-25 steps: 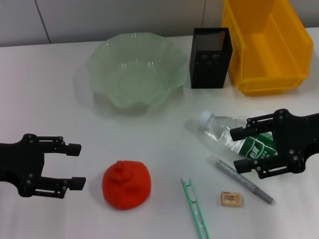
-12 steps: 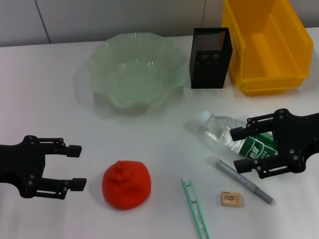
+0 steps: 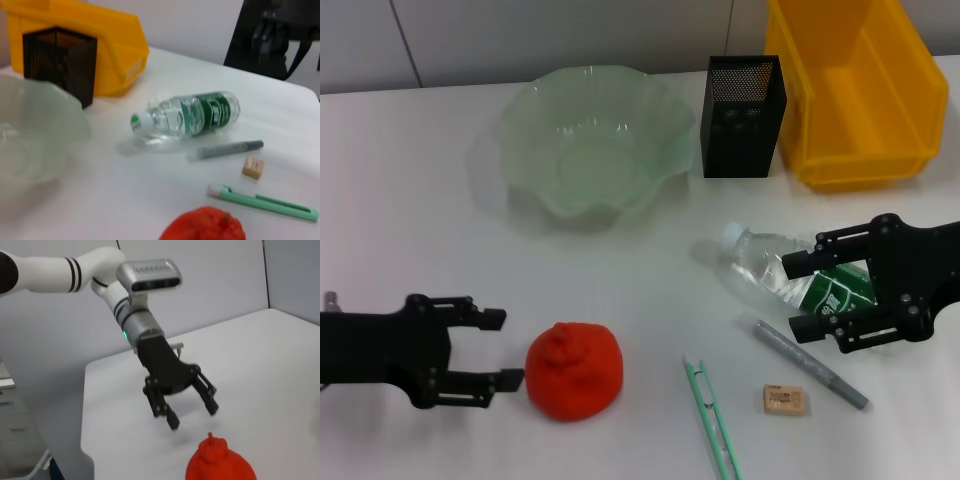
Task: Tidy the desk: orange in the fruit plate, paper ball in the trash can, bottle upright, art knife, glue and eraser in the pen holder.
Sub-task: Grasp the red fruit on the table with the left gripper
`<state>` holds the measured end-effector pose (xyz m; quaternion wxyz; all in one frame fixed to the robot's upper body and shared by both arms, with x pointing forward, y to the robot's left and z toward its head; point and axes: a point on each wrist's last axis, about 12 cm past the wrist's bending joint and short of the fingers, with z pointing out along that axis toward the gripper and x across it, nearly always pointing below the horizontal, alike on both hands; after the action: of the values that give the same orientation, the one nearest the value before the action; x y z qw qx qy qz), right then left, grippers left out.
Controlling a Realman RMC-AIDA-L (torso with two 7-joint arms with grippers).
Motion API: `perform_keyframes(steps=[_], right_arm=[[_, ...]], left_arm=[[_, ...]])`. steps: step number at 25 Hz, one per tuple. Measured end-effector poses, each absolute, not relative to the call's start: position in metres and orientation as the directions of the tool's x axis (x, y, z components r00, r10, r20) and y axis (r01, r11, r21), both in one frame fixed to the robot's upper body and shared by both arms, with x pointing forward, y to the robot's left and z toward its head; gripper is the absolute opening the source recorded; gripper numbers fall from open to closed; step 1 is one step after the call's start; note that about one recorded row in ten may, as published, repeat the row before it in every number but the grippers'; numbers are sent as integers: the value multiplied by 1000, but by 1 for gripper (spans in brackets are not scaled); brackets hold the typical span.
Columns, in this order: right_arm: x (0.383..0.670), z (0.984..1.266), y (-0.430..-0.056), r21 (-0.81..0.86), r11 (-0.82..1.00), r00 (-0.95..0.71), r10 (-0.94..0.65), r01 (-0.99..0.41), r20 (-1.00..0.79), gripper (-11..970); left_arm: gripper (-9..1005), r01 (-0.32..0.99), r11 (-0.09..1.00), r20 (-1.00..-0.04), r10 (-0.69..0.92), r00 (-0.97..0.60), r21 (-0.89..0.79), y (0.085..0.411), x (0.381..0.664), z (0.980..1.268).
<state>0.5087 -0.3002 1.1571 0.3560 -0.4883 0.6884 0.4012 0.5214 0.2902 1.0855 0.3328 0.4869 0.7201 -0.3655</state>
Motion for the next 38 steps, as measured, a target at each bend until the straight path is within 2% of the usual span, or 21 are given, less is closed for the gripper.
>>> perform_keyframes(steps=[9,17,27,38], right_arm=[[515,1163,-293,216,189,-275,-386,-958,-881,688],[518,1164,-291,215,182,-271,-385,-959,-882,687],[519,1164,-290,217,181,-272,-383,-959,-883,688],[521,1165,-288,213,179,-268,-383,-960,-884,688]], left_arm=[[780,936,271,-849,418,-324,-224,279,517,1064],[779,941,285,-901,336,-274,-180,275,514,1060],[780,954,250,-915,324,-242,-164,263,508,1048],[780,956,264,-911,349,-218,-128,244,513,1032]])
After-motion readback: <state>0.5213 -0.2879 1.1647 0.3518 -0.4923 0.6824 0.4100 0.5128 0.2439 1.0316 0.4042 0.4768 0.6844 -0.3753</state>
